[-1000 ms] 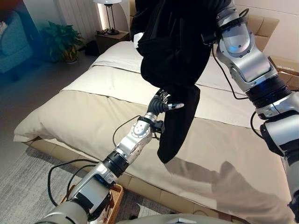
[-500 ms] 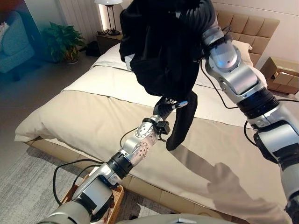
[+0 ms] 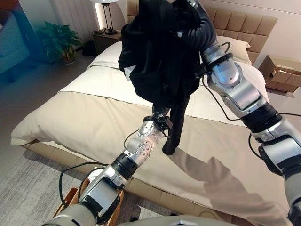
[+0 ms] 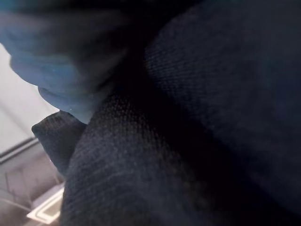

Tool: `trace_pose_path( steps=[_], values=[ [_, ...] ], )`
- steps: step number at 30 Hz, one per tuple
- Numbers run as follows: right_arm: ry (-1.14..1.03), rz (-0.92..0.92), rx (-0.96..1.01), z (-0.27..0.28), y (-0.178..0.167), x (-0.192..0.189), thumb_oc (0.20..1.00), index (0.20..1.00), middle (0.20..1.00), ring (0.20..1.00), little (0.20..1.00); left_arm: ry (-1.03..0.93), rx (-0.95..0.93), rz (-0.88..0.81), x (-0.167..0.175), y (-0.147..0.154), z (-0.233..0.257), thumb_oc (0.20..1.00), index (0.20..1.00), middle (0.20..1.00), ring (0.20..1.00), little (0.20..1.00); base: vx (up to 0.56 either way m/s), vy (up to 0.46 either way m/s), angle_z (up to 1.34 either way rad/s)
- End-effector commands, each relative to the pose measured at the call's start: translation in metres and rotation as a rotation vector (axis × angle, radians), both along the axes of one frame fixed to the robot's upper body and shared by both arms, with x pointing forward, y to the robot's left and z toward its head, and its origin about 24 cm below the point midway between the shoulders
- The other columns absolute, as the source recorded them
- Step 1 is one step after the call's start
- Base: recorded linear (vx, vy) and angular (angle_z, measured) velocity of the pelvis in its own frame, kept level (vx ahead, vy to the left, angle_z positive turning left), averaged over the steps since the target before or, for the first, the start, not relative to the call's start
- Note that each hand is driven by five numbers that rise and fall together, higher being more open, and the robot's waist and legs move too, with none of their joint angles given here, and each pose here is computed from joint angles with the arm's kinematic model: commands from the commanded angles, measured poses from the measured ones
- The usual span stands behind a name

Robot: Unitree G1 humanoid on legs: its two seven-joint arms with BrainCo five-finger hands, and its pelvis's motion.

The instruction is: Pick up clothes into the bucket

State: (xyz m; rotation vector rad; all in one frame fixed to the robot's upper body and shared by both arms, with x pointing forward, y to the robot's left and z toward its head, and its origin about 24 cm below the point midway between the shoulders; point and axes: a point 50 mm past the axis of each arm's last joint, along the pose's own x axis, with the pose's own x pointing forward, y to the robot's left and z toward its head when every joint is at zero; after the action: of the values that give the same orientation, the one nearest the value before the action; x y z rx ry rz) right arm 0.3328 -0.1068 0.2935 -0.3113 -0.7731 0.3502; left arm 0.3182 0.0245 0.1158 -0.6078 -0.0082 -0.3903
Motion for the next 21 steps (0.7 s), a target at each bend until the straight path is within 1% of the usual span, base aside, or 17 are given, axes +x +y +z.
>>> trace_pose_path(
  steps=[1, 9, 10, 11, 12, 14, 17, 21],
  values=[
    [-0.102, -0.028, 0.058, 0.021, -0.023, -0.01, 0.2, 0.2, 0.2, 0.2, 0.2, -0.123, -0.157, -0.013, -0.004, -0.005, 0.034, 1.0, 1.0, 1.0, 1.0, 1.0, 0.0, 0.0, 0.0],
    [-0.055, -0.177, 0.003, -0.002, -0.054, -0.005, 0.2, 0.2, 0.2, 0.2, 0.2, -0.148, -0.209, -0.169, -0.024, -0.006, 0.032, 1.0, 1.0, 1.0, 1.0, 1.0, 0.0, -0.001, 0.0],
    [-0.055, -0.178, 0.004, -0.003, -0.054, -0.005, 0.2, 0.2, 0.2, 0.2, 0.2, -0.148, -0.208, -0.169, -0.025, -0.006, 0.032, 1.0, 1.0, 1.0, 1.0, 1.0, -0.03, -0.025, 0.06],
    [-0.042, -0.228, 0.028, -0.008, -0.065, -0.004, 0.2, 0.2, 0.2, 0.2, 0.2, -0.156, -0.216, -0.211, -0.03, -0.007, 0.032, 1.0, 1.0, 1.0, 1.0, 1.0, -0.03, -0.021, 0.06],
    [-0.041, -0.228, 0.028, -0.008, -0.065, -0.004, 0.2, 0.2, 0.2, 0.2, 0.2, -0.156, -0.216, -0.211, -0.03, -0.007, 0.032, 1.0, 1.0, 1.0, 1.0, 1.0, -0.04, -0.036, 0.09],
    [-0.031, -0.276, 0.041, -0.011, -0.078, -0.003, 0.2, 0.2, 0.2, 0.2, 0.2, -0.17, -0.2, -0.251, -0.035, -0.005, 0.03, 1.0, 1.0, 1.0, 1.0, 1.0, 0.0, -0.026, 0.22],
    [-0.006, -0.299, 0.043, -0.018, -0.083, 0.0, 0.2, 0.2, 0.2, 0.2, 0.2, -0.179, -0.2, -0.272, -0.039, -0.005, 0.03, 1.0, 1.0, 1.0, 1.0, 1.0, 0.01, -0.011, 0.17],
    [0.014, -0.29, 0.027, -0.024, -0.081, 0.001, 0.2, 0.2, 0.2, 0.2, 0.2, -0.193, -0.206, -0.287, -0.041, -0.005, 0.033, 1.0, 1.0, 1.0, 1.0, 1.0, 0.0, 0.003, 0.05]
  ],
)
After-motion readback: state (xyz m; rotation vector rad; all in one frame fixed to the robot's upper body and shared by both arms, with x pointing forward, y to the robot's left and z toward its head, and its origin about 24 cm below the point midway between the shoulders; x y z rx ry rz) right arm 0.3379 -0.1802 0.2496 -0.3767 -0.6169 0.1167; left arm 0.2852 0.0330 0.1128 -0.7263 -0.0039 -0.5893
